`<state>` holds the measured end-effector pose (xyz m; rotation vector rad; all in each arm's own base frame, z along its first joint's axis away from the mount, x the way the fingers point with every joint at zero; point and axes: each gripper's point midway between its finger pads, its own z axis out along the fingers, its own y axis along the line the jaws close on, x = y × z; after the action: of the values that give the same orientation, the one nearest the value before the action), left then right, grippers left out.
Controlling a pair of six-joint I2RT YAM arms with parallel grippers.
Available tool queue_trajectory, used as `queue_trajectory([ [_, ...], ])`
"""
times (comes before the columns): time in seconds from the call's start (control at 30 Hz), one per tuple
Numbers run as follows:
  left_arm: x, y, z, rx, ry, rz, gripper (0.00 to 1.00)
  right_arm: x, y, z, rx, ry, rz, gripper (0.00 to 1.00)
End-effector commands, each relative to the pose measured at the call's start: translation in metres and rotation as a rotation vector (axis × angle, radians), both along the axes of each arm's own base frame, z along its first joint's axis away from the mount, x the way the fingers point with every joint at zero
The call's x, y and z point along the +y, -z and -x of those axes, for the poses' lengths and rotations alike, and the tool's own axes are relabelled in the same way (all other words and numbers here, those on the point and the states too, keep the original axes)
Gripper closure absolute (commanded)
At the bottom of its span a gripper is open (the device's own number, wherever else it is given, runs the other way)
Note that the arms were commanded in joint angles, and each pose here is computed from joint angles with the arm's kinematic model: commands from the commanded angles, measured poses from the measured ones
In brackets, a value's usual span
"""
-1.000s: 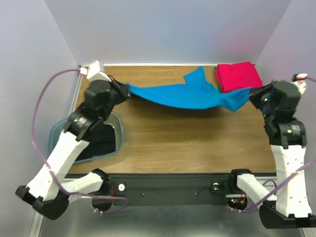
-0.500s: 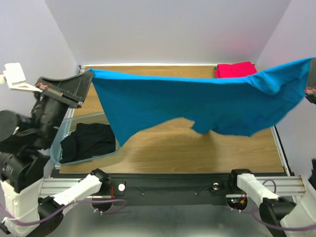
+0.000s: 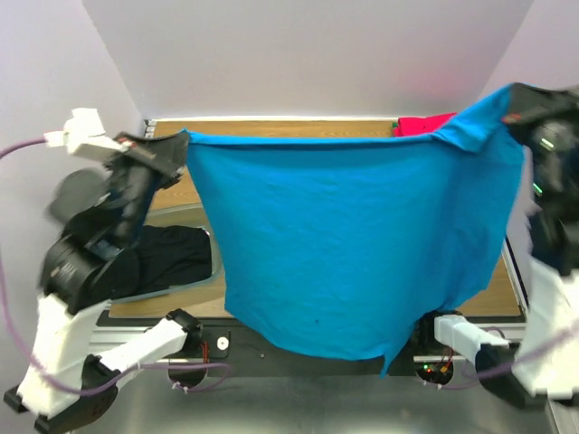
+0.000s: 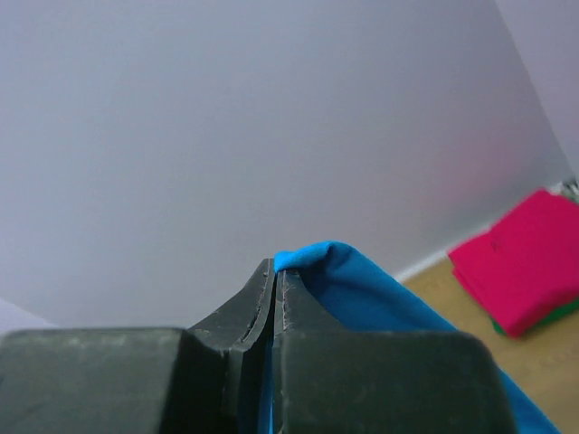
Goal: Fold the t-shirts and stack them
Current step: Fold the tshirt
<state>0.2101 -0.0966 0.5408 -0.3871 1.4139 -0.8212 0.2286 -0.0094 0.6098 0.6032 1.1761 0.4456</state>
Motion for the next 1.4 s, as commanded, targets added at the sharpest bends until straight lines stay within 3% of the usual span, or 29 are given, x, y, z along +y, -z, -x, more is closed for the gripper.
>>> queue_trajectory([
  [0.0, 0.003, 0.064, -0.077, 0.174, -0.253, -0.046, 1.0, 0.01, 0.066, -0.102, 0.166, -0.048, 0.029, 1.0],
  [0.17, -0.016, 0.158, -0.162, 0.374, -0.236, -0.164, 1.0, 0.016, 0.143, -0.178, 0.283, -0.083, 0.029, 1.0],
  [0.27, -0.02, 0.24, -0.222, 0.525, -0.246, -0.232, 1.0, 0.026, 0.206, -0.222, 0.387, -0.138, 0.045, 1.0],
  [0.37, -0.023, 0.273, -0.261, 0.566, -0.22, -0.24, 1.0, 0.033, 0.278, -0.273, 0.507, -0.187, 0.062, 1.0],
  [0.4, -0.026, 0.311, -0.279, 0.638, -0.212, -0.271, 1.0, 0.035, 0.294, -0.284, 0.538, -0.193, 0.062, 1.0],
  [0.47, -0.024, 0.322, -0.303, 0.673, -0.197, -0.278, 1.0, 0.043, 0.339, -0.316, 0.62, -0.248, 0.074, 1.0],
  [0.5, -0.024, 0.364, -0.312, 0.769, -0.191, -0.309, 1.0, 0.046, 0.35, -0.324, 0.638, -0.27, 0.084, 1.0],
  [0.63, -0.017, 0.385, -0.343, 0.819, -0.221, -0.322, 1.0, 0.058, 0.399, -0.359, 0.702, -0.345, 0.095, 1.0],
  [0.77, -0.012, 0.395, -0.354, 0.809, -0.239, -0.345, 1.0, 0.058, 0.428, -0.374, 0.742, -0.354, 0.122, 1.0],
  [1.0, -0.005, 0.405, -0.353, 0.831, -0.231, -0.34, 1.0, 0.052, 0.439, -0.362, 0.778, -0.325, 0.14, 1.0],
  [1.37, -0.004, 0.42, -0.297, 0.853, -0.181, -0.317, 1.0, 0.044, 0.442, -0.284, 0.857, -0.272, 0.063, 1.0],
])
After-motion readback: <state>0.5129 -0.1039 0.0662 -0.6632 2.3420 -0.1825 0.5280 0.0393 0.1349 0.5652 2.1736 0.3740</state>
